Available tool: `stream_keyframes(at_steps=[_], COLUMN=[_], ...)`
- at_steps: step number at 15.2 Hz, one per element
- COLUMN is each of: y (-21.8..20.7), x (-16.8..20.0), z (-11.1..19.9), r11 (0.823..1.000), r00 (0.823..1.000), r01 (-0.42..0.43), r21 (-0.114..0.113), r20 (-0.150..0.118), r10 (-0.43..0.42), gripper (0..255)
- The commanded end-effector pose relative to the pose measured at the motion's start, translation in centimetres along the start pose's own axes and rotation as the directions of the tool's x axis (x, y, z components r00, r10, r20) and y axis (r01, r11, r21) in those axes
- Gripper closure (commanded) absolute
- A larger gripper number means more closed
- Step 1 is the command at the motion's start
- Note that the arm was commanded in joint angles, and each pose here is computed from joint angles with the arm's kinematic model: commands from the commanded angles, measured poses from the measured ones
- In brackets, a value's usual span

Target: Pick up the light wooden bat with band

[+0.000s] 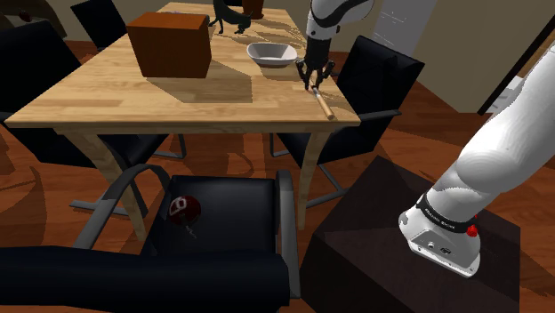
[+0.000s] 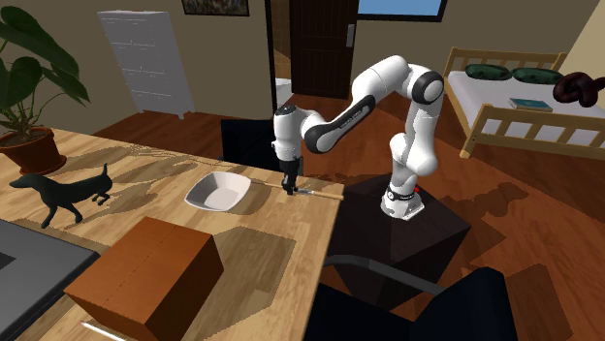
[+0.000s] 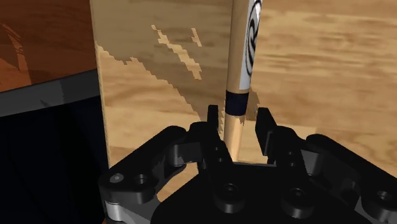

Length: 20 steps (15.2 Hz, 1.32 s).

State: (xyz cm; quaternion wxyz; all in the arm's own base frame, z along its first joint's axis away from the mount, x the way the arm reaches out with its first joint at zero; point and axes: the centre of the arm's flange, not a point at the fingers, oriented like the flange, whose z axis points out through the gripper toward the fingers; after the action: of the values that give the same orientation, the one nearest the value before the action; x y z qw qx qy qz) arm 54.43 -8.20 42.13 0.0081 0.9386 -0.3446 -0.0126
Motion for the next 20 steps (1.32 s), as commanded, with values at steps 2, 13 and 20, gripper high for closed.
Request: stream_keyframes(at_steps=[2, 13, 20], y=[0.2, 0.3, 0.4], x=[0.1, 0.0, -0.1], z=[0.4, -2.4, -6.1], r11=[1.0, 1.0, 1.0], r00=[1.0, 1.0, 1.0], r01=[-0.003, -0.003, -0.003], r21=[-0.004, -0.004, -0.004], r20=[0.005, 0.005, 0.005], r10=[0.003, 0.003, 0.003], gripper=[255, 255, 255])
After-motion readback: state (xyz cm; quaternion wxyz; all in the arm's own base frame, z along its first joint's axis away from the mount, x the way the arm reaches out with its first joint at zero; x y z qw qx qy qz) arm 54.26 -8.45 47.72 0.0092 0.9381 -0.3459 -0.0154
